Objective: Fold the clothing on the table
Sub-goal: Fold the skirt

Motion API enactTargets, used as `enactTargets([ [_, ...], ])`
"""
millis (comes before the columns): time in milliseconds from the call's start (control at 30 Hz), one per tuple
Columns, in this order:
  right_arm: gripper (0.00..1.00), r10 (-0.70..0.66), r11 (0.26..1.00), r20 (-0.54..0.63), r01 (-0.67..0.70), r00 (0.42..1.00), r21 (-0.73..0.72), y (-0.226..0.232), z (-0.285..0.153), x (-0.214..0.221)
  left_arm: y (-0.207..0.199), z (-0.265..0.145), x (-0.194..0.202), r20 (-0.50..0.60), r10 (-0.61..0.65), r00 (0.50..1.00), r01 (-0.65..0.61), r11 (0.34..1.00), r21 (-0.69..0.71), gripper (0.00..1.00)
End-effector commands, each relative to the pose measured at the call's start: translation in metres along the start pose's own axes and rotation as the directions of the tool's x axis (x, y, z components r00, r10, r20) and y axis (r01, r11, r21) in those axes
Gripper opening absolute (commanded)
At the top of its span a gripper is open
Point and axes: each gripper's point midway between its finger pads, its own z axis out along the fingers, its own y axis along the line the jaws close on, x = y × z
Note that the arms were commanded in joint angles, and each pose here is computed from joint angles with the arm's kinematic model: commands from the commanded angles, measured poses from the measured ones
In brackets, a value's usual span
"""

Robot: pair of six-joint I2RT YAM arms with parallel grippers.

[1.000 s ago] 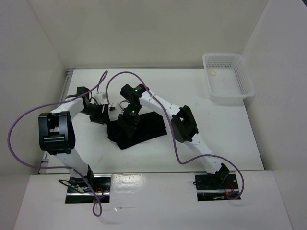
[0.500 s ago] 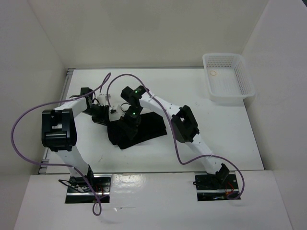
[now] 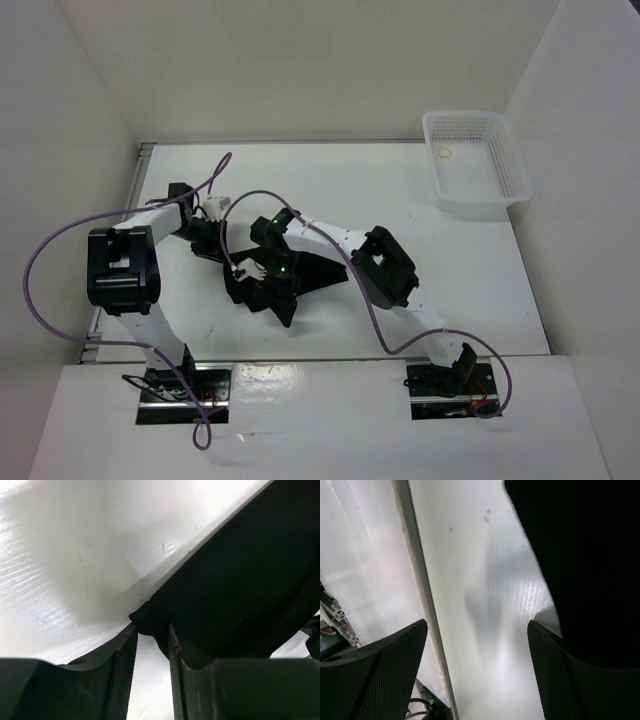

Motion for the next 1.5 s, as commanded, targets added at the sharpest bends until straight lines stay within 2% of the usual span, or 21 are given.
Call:
enactTargets([
  [0, 0.85, -0.084, 0.996, 0.054, 0.083, 0.995, 0.027, 0.031, -0.032, -0.011, -0.001, -0.001, -0.012, 0.021, 0.004, 1.000, -0.004, 1.000, 0.005, 0.38],
  [133, 0.85, -0.173, 0.972, 0.124, 0.149, 0.977, 0.184, 0.042, -0.080, -0.037, -0.001, -0.003, -0.013, 0.029, 0.008, 1.000, -0.008, 1.000, 0.003, 0.38],
  [200, 0.85, -0.178, 0.965, 0.185, 0.135, 0.967, 0.223, 0.040, -0.103, -0.051, -0.001, -0.003, -0.013, 0.029, 0.008, 1.000, -0.008, 1.000, 0.003, 0.38],
  [267, 0.86, -0.178, 0.957, 0.233, 0.113, 0.956, 0.269, 0.030, -0.127, -0.057, -0.001, -0.003, -0.013, 0.029, 0.008, 1.000, -0.008, 1.000, 0.003, 0.38],
  [400, 0.86, -0.101, 0.961, 0.256, 0.028, 0.961, 0.274, -0.014, -0.134, -0.050, -0.002, -0.005, -0.015, 0.037, 0.012, 0.999, -0.012, 1.000, 0.001, 0.38],
  [567, 0.86, -0.023, 0.974, 0.242, -0.033, 0.970, 0.224, -0.053, -0.116, -0.035, -0.003, -0.008, -0.017, 0.045, 0.017, 0.999, -0.017, 1.000, -0.001, 0.37],
  [800, 0.86, 0.007, 0.980, 0.200, -0.046, 0.980, 0.194, -0.071, -0.093, -0.026, -0.003, -0.006, -0.013, 0.037, 0.012, 0.999, -0.012, 1.000, 0.001, 0.37],
  [1200, 0.85, 0.042, 0.986, 0.179, -0.069, 0.983, 0.150, -0.076, -0.076, -0.019, -0.005, -0.007, -0.011, 0.032, 0.017, 0.999, -0.017, 1.000, 0.012, 0.37],
  [1467, 0.85, 0.067, 0.995, 0.094, -0.074, 0.993, 0.074, -0.062, -0.043, 0.004, -0.005, -0.007, -0.011, 0.032, 0.017, 0.999, -0.017, 1.000, 0.012, 0.37],
])
